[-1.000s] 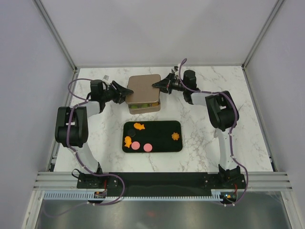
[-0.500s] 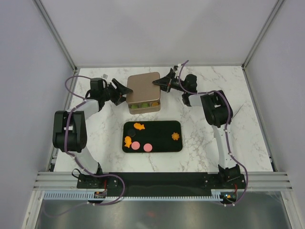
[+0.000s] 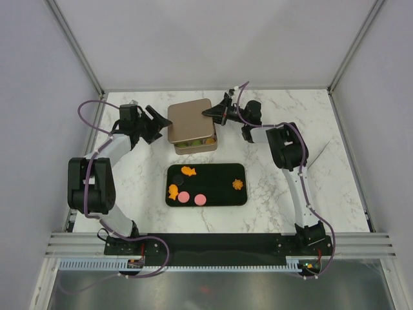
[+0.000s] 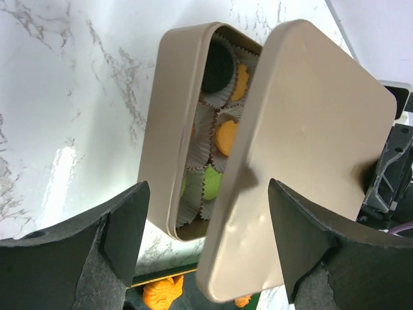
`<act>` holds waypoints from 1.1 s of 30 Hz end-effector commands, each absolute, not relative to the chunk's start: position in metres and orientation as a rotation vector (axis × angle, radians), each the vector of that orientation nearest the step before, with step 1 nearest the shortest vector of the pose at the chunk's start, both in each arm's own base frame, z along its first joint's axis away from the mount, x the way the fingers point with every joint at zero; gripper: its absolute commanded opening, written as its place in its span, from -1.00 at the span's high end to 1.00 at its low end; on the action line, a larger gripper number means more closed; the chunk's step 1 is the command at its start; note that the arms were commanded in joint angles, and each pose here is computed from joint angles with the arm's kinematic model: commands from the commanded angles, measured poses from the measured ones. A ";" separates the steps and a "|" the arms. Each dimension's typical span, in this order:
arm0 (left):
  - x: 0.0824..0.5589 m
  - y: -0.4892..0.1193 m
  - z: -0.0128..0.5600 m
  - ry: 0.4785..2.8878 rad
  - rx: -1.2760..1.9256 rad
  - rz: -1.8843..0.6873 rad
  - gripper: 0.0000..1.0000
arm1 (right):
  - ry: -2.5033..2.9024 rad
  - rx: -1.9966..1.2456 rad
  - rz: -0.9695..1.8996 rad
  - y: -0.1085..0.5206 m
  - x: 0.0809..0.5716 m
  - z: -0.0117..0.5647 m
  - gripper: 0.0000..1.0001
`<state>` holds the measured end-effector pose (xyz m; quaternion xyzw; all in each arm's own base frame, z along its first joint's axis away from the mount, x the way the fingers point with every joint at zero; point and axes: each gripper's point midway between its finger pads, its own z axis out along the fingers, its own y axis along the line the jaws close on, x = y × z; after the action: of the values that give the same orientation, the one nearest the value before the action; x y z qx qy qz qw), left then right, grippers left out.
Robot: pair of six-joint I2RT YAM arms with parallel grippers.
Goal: Pack the cookies
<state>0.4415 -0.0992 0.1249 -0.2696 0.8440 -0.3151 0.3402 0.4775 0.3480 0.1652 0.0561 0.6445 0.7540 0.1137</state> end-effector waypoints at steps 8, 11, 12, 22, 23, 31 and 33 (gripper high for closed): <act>0.452 -0.100 0.143 2.156 -0.594 -0.805 -0.65 | 1.935 0.045 2.138 0.365 0.490 0.145 1.00; 0.453 -0.101 0.137 2.171 -0.588 -0.814 -0.65 | 1.961 0.059 2.132 0.366 0.492 0.136 1.00; 0.453 -0.102 0.135 2.176 -0.589 -0.817 -0.65 | 1.970 0.069 2.130 0.365 0.493 0.133 1.00; 0.452 -0.117 0.107 2.252 -0.567 -0.869 -0.64 | 1.985 0.093 2.116 0.360 0.495 0.124 1.00; 0.453 -0.120 0.105 2.257 -0.561 -0.879 -0.64 | 1.985 0.100 2.113 0.357 0.496 0.122 0.97; 0.453 -0.132 0.103 2.276 -0.531 -0.903 -0.62 | 1.975 0.133 2.111 0.345 0.496 0.121 0.80; 0.453 -0.133 0.101 2.279 -0.532 -0.899 -0.61 | 1.970 0.136 2.117 0.344 0.494 0.122 0.75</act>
<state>0.4399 -0.1268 0.0854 -0.2375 0.8691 -0.3292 0.2827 0.4945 0.3511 0.1027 0.0708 0.6894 0.7142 0.0977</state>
